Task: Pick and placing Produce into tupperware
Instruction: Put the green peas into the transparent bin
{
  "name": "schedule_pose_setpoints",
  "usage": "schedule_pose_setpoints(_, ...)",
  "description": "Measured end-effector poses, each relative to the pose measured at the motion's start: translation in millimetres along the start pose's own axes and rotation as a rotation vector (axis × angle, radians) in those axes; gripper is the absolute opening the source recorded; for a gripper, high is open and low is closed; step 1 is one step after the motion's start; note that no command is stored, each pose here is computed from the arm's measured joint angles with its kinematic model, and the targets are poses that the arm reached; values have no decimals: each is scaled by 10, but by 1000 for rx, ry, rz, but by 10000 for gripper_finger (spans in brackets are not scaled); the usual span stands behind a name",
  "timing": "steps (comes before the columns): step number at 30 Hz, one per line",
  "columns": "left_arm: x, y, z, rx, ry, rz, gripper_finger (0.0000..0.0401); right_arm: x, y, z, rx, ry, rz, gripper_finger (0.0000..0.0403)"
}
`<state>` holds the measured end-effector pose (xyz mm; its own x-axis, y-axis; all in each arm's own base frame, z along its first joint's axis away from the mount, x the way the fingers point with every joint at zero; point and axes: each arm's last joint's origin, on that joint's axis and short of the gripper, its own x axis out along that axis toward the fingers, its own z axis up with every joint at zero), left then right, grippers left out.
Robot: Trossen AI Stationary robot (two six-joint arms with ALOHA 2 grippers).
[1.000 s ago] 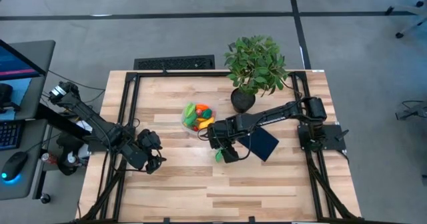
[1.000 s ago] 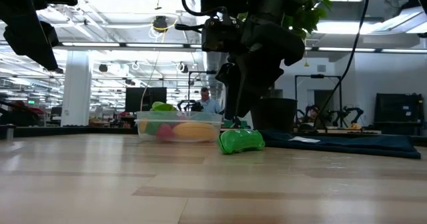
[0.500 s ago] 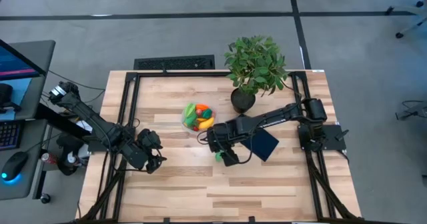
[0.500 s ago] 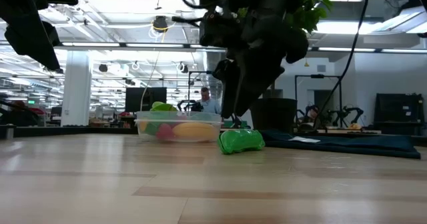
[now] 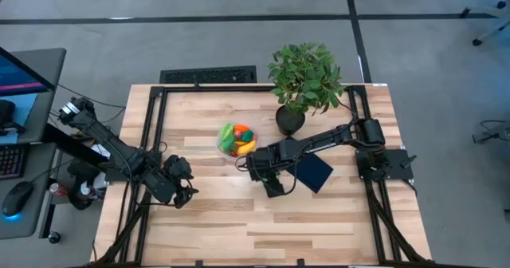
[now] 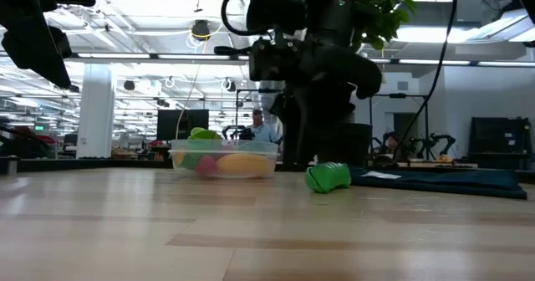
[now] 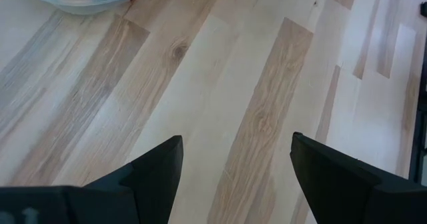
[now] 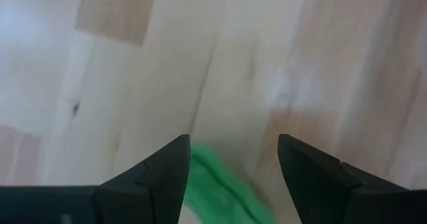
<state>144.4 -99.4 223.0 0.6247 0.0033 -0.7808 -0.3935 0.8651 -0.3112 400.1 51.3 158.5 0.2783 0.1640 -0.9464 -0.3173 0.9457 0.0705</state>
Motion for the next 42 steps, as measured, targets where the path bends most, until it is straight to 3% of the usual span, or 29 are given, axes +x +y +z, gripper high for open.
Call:
schedule_pose_setpoints(12,0,-1,1,-3,-1,-1,265,-55,68,-215,-132,215,81,216)
schedule_pose_setpoints(19,0,0,3,-3,-6,2,265,-76,30,-174,-43,177,99,216)
schedule_pose_setpoints(28,0,4,7,27,-23,13,265,-284,-75,-54,267,111,44,216)
schedule_pose_setpoints(36,0,28,2,103,-31,45,265,-363,-32,-190,637,248,-84,216)
schedule_pose_setpoints(42,-1,40,0,176,-33,63,265,-357,69,-200,825,261,-173,216)
